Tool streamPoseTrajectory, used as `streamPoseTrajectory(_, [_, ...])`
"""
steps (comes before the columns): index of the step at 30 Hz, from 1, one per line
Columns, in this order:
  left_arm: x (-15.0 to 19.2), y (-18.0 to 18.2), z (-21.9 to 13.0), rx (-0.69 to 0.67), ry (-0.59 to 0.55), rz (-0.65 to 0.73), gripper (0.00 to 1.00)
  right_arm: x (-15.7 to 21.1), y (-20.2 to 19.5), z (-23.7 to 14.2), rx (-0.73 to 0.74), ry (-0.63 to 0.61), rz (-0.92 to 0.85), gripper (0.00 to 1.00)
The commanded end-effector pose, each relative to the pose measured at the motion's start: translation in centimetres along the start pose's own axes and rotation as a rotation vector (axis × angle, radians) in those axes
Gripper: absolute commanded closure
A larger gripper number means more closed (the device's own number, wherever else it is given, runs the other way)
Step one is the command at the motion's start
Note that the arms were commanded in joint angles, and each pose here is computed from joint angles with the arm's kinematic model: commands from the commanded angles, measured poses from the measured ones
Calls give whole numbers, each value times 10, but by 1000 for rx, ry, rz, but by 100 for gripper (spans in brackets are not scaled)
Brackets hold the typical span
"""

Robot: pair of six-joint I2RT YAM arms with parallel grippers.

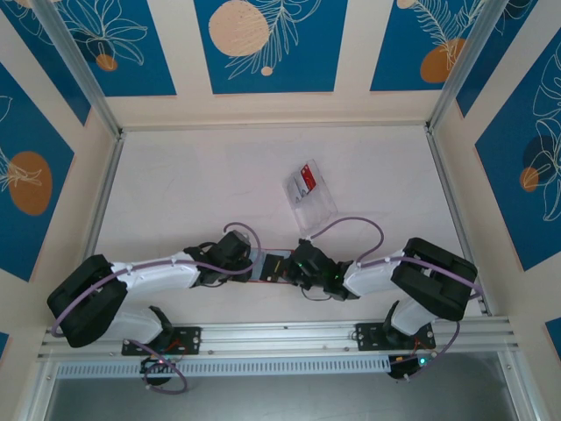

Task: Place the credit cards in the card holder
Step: Insert the credit card into the card slot.

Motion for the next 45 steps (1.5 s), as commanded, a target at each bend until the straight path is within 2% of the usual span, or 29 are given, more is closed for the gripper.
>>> streamPoseTrajectory(1, [20,4,6,-27,97,14,70,8,-36,4,181,23,-31,100])
streamPoseTrajectory(14, [20,4,6,-27,101,17,70,10,-16,6,179,15,-138,100])
streamPoseTrajectory(37, [18,5,1,-39,88,15,69,2,-8,28,194,160,-208,100])
streamPoseTrajectory(45, [16,7,-4,-51,75,14,69,-7,-20,21,250,107,-174,100])
Point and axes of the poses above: each hand's point on the last joint's axis, 136 mm out from that joint toward the fingers, its own z axis out along the fingers, its own y axis along the line the jaws close on, x = y × z, the point moved 6 cm from there along -z, back along the fingers, and after that the axes turned 7 degrees about z, right-handed, at the moved point
